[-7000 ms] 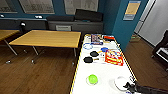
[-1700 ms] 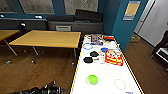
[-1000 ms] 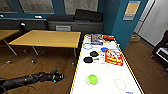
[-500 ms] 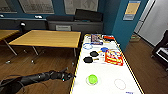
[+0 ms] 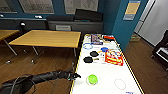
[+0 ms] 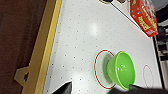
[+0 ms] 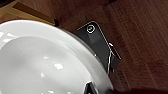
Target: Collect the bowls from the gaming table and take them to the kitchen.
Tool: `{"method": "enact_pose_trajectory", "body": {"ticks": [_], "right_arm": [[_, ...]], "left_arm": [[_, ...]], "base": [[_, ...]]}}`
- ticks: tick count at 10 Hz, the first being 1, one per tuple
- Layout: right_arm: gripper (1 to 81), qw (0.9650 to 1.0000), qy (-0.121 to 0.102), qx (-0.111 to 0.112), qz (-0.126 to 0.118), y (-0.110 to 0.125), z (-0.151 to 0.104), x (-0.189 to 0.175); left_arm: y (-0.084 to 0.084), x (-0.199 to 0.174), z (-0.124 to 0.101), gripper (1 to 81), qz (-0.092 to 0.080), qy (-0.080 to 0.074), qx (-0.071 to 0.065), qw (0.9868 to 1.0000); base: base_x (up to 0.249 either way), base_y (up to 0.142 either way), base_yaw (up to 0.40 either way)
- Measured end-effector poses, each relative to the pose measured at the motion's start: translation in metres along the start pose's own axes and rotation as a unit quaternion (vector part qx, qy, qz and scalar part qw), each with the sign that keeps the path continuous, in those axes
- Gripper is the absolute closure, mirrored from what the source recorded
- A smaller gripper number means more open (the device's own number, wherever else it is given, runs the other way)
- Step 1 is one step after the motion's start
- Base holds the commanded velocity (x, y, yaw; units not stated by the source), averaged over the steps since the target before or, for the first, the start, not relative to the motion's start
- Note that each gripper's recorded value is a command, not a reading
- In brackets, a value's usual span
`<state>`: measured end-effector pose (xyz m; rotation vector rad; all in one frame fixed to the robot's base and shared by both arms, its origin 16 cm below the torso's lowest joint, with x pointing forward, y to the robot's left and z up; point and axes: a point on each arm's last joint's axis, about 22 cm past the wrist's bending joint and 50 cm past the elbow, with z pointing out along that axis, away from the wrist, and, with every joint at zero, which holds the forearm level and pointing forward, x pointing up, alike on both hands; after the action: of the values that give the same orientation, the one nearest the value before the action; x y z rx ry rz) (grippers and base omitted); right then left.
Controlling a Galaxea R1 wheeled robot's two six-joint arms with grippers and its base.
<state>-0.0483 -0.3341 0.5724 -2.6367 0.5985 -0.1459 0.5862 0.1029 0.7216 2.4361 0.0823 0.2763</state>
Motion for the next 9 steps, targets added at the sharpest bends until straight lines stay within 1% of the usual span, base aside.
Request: {"method": "enact_pose_trajectory", "body": {"ticks": [1,2,3,6,8,9], "right_arm": [[81.1,1.0000,-0.004,0.000,0.000,0.000,0.000,-0.002],[81.1,1.0000,-0.002,0.001,0.000,-0.001,0.001,0.000],[81.1,1.0000,-0.001,0.002,-0.001,-0.002,0.002,0.002],[81.1,1.0000,-0.002,-0.001,-0.002,0.001,0.003,0.001],[81.1,0.9999,-0.009,-0.003,-0.005,0.002,0.008,-0.001],[81.1,0.9999,-0.009,-0.001,-0.006,0.000,0.011,0.001]], "left_arm": [[-0.001,0.001,0.006,1.0,-0.002,-0.002,0.007,1.0000],[-0.003,0.002,0.013,1.0,-0.004,-0.005,0.016,0.9998],[0.003,0.001,0.022,1.0,-0.002,-0.009,0.018,0.9998],[0.034,-0.007,0.054,1.0,0.007,-0.023,0.016,0.9996],[0.037,-0.007,0.066,1.0,0.008,-0.026,0.027,0.9993],[0.034,-0.004,0.068,1.0,0.007,-0.024,0.035,0.9991]], "base": [[0.000,0.000,0.000],[0.000,0.000,0.000],[0.000,0.000,0.000],[0.000,0.000,0.000],[0.000,0.000,0.000],[0.000,0.000,0.000]]}}
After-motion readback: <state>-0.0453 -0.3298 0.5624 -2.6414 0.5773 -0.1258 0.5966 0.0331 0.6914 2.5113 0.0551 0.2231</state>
